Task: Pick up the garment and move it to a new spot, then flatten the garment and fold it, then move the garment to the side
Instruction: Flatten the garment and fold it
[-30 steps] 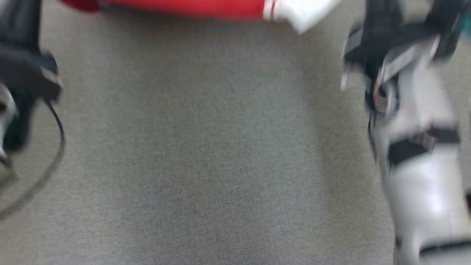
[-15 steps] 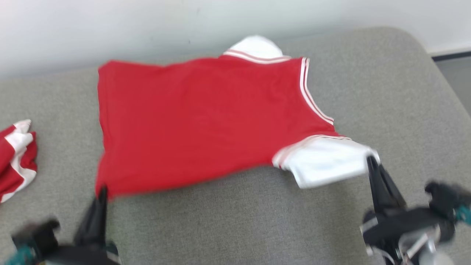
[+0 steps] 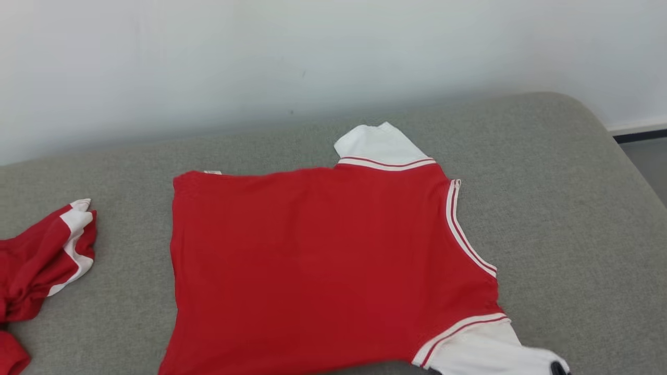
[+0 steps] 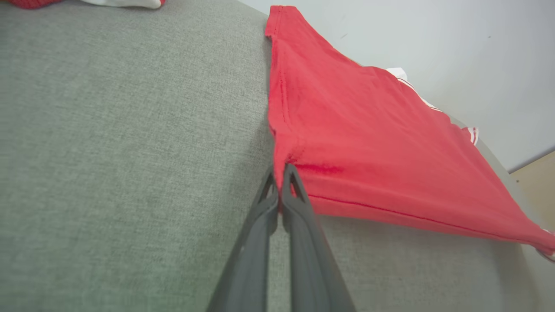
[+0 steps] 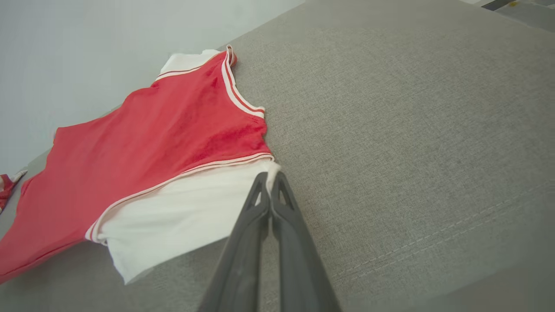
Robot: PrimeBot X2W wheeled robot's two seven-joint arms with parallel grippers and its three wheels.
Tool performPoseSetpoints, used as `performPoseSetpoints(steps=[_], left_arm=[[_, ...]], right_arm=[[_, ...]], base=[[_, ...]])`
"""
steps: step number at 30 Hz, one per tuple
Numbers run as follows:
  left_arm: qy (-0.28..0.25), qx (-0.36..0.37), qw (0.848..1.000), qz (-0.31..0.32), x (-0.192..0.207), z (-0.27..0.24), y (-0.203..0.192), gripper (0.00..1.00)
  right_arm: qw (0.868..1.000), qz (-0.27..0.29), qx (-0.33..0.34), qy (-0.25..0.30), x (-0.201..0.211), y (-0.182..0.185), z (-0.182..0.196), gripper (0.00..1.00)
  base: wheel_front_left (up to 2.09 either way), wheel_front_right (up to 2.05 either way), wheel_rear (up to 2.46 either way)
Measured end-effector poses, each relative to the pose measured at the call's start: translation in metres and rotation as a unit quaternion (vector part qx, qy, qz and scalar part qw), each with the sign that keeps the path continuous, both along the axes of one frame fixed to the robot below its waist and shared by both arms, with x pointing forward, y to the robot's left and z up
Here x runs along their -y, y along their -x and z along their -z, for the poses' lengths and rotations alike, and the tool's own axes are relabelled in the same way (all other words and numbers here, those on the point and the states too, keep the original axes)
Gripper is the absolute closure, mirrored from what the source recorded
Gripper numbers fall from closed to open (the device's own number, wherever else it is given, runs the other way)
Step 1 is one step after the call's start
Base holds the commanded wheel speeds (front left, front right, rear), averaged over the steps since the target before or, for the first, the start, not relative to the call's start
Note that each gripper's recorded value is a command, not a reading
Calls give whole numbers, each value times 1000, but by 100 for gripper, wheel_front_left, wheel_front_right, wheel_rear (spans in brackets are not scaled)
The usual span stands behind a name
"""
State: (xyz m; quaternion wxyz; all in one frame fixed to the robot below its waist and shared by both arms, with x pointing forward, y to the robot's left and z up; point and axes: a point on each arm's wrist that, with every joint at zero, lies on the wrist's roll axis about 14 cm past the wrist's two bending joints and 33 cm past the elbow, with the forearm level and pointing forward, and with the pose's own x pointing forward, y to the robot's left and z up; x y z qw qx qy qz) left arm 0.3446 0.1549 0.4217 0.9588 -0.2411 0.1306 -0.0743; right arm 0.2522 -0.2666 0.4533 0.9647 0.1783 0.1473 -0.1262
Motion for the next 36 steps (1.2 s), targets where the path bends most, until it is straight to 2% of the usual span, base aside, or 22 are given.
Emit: performPoseSetpoints(steps=[7,15,28,36], left_arm=[[-16,-28,999,4,-2,19,28,100],[-23,-14,1000,13,3,14,19,100],[-39,38,998,43,13,-14,-24,100],[-58,42,996,55,12,-19,-55,100]], right_arm=[[998,-3,-59,-33,-14,34,38,100],[999,-20,-27,-35,-26,13,31,100],[996,-70,61,-8,-32,-84,-26,100],[995,-87,55,4,-29,-150,-37,100]], base=[[0,0,0],[0,0,0],[0,0,0],[0,0,0]])
